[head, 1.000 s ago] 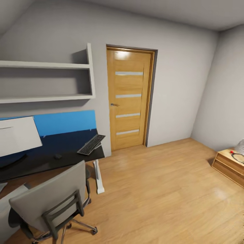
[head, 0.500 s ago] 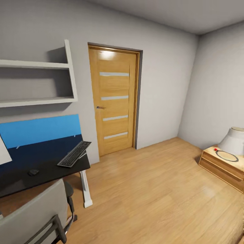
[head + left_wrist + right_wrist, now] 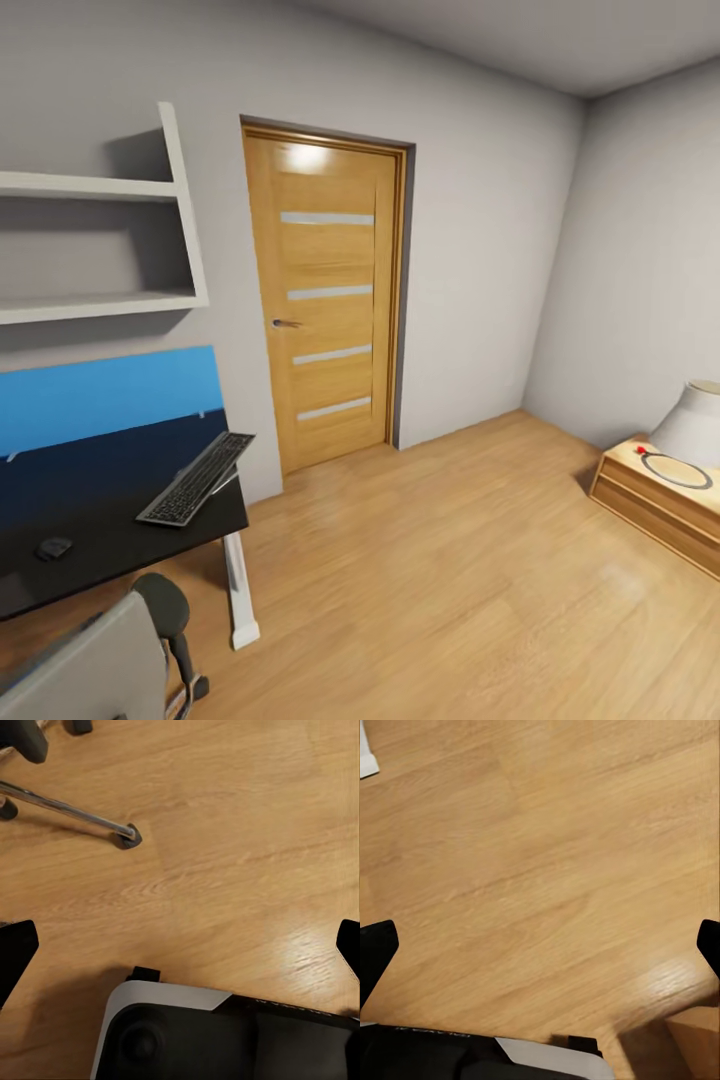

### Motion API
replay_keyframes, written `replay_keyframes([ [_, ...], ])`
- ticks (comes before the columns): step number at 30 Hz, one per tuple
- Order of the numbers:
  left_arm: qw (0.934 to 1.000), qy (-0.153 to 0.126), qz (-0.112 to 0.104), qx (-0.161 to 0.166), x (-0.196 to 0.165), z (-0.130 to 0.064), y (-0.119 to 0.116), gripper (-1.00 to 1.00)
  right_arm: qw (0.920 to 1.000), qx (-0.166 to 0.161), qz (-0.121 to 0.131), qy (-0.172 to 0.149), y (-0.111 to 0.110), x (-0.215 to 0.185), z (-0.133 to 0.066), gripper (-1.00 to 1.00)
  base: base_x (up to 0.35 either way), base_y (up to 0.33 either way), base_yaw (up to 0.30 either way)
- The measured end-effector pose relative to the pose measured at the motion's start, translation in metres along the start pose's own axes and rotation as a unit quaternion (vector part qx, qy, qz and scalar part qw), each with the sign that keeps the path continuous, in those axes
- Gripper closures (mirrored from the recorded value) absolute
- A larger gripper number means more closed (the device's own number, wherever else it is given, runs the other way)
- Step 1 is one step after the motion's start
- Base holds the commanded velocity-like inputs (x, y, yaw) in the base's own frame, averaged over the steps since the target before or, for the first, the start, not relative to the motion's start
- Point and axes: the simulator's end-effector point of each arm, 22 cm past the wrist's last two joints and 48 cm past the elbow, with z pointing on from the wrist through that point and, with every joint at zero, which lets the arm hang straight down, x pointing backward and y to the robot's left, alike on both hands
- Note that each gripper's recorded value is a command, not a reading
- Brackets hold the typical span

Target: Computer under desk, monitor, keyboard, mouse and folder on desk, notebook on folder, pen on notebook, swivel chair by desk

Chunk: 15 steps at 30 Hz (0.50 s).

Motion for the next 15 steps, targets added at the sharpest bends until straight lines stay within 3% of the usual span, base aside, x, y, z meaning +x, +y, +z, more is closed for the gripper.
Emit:
replay_keyframes([
  [15,1.0000,-0.001,0.000,0.000,-0.0004,0.0000,0.0000,-1.00,1.0000,0.000,0.000,0.001,-0.0004,0.0005,-0.0001,-1.00,0.321,0.000,0.000],
])
